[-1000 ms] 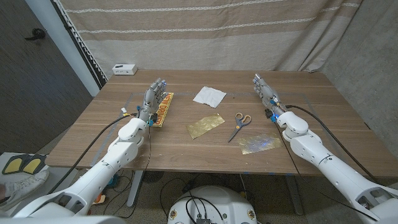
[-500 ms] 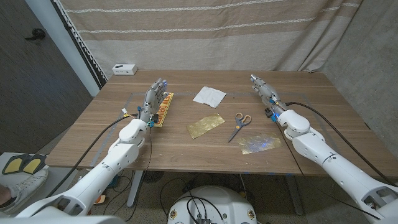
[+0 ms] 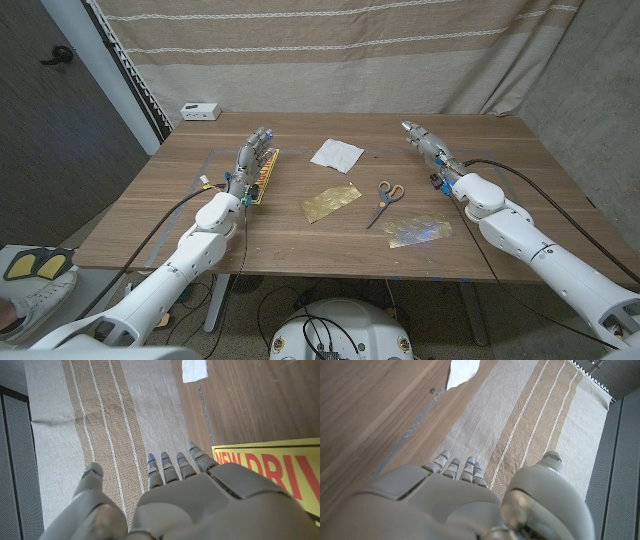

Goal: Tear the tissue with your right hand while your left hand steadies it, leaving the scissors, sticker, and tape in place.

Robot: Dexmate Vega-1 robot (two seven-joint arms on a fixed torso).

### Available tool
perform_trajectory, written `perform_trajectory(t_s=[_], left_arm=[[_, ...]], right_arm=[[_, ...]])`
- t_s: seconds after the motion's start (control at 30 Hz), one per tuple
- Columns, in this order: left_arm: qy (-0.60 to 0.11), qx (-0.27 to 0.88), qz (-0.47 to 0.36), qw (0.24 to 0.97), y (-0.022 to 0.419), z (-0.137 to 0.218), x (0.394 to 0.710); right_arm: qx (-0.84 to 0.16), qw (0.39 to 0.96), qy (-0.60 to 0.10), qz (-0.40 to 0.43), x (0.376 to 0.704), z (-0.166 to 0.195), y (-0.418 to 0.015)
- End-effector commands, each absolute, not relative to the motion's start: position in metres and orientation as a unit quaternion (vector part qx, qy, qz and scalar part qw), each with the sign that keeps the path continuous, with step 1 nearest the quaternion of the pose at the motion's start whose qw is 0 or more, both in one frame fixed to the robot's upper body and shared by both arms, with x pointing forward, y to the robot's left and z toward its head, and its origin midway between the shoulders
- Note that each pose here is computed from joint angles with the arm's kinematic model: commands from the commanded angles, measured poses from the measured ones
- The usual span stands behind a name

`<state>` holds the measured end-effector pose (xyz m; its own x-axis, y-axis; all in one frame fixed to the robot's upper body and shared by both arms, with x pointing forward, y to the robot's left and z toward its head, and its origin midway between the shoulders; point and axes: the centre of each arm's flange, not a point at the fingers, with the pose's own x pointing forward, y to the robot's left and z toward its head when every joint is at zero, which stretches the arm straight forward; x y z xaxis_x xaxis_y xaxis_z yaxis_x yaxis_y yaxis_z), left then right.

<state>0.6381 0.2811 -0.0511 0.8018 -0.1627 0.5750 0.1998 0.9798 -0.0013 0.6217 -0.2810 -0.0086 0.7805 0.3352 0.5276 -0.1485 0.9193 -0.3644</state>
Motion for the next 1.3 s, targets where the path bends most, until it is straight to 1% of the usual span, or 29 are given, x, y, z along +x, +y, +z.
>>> perform_trajectory(t_s=[0.03,0.6,1.1,1.3], left_arm=[[-0.299,-0.028,-0.098,0.949,0.277,-0.054,0.639],[-0.294,-0.037,-0.095,0.95,0.273,-0.057,0.643],[-0.296,-0.044,-0.09,0.95,0.276,-0.059,0.65],[-0.295,-0.04,-0.091,0.95,0.279,-0.057,0.651]], right_arm=[[-0.21,0.924,-0.295,0.125,0.617,-0.004,-0.28],[-0.287,0.899,-0.318,0.093,0.609,0.008,-0.272],[-0.327,0.887,-0.308,0.109,0.607,0.008,-0.259],[-0.341,0.879,-0.317,0.107,0.602,0.011,-0.255]])
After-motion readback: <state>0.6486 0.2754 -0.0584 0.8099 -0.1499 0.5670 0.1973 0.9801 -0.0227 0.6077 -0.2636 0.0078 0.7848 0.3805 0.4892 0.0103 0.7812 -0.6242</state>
